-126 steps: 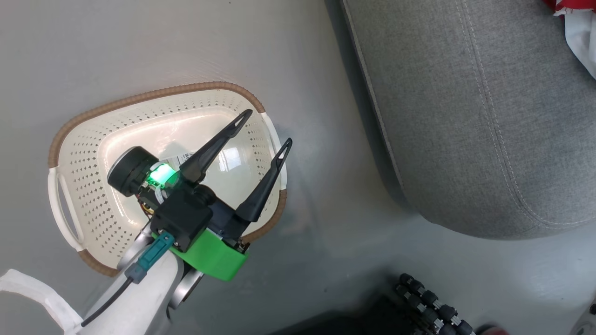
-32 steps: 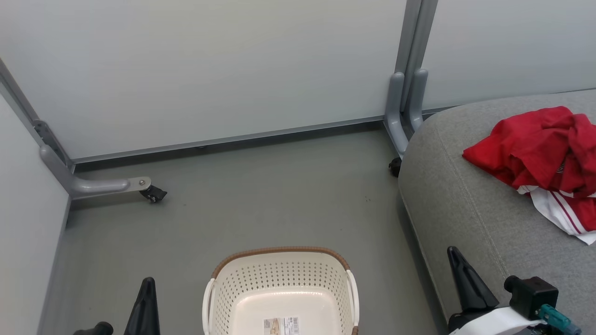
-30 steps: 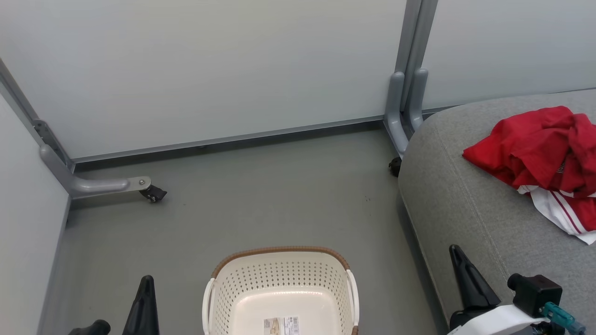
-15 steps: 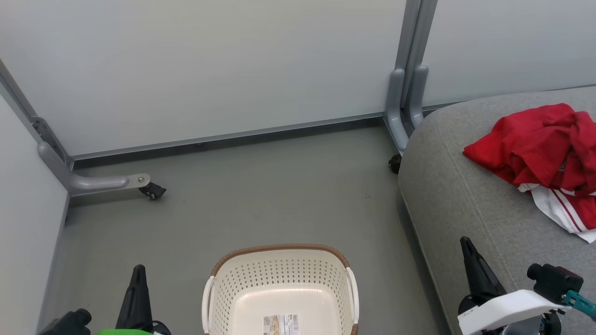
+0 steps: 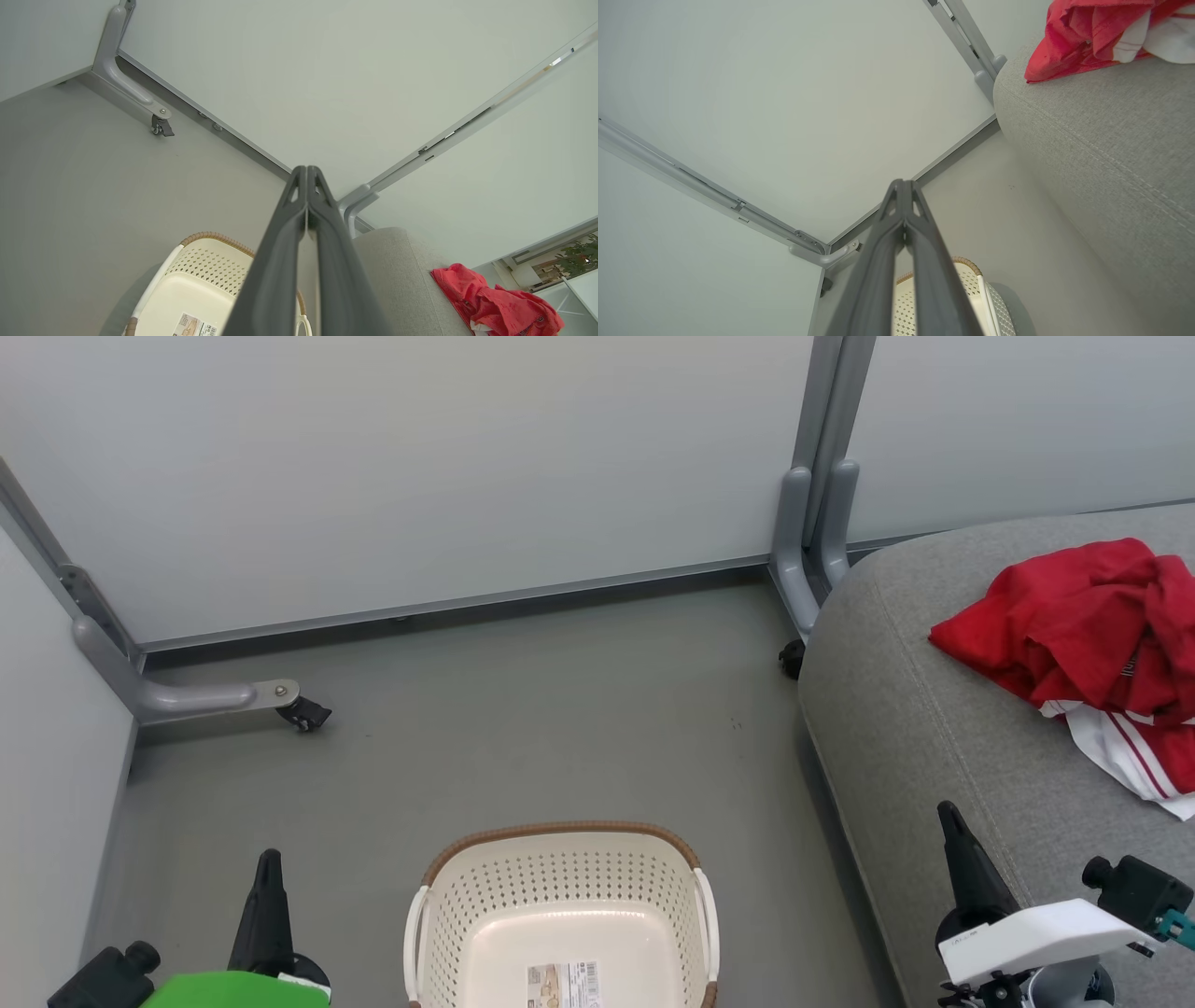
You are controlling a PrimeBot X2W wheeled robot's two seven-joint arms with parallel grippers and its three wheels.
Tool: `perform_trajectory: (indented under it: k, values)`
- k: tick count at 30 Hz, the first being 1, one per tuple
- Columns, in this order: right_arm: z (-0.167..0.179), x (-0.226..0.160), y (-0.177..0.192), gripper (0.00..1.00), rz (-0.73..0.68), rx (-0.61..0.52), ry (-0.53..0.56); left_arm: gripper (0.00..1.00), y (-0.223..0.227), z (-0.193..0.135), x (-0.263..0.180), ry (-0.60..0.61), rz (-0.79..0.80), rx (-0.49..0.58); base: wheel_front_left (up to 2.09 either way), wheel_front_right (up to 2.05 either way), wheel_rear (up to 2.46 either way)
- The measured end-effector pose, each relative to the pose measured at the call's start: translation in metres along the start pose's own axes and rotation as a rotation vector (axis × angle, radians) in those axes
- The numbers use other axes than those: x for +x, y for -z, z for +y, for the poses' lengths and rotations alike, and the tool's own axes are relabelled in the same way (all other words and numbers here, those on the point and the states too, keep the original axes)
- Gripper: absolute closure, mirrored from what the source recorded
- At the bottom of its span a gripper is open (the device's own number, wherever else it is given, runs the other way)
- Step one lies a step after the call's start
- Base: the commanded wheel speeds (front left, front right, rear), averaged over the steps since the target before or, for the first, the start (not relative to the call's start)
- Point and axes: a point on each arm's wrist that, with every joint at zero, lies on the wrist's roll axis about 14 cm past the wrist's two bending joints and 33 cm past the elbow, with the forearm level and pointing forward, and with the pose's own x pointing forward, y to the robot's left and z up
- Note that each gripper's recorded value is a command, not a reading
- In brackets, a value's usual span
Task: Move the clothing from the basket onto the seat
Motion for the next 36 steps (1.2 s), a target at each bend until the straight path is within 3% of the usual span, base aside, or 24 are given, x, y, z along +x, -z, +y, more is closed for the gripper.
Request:
perform_trajectory:
  k: [36]
  values:
    - [-0.013,0.015,-0.009,1.0,-0.005,0.397,0.05,1.0,-0.008,-0.003,0.023,0.0,0.014,-0.384,0.0,0.0,0.0]
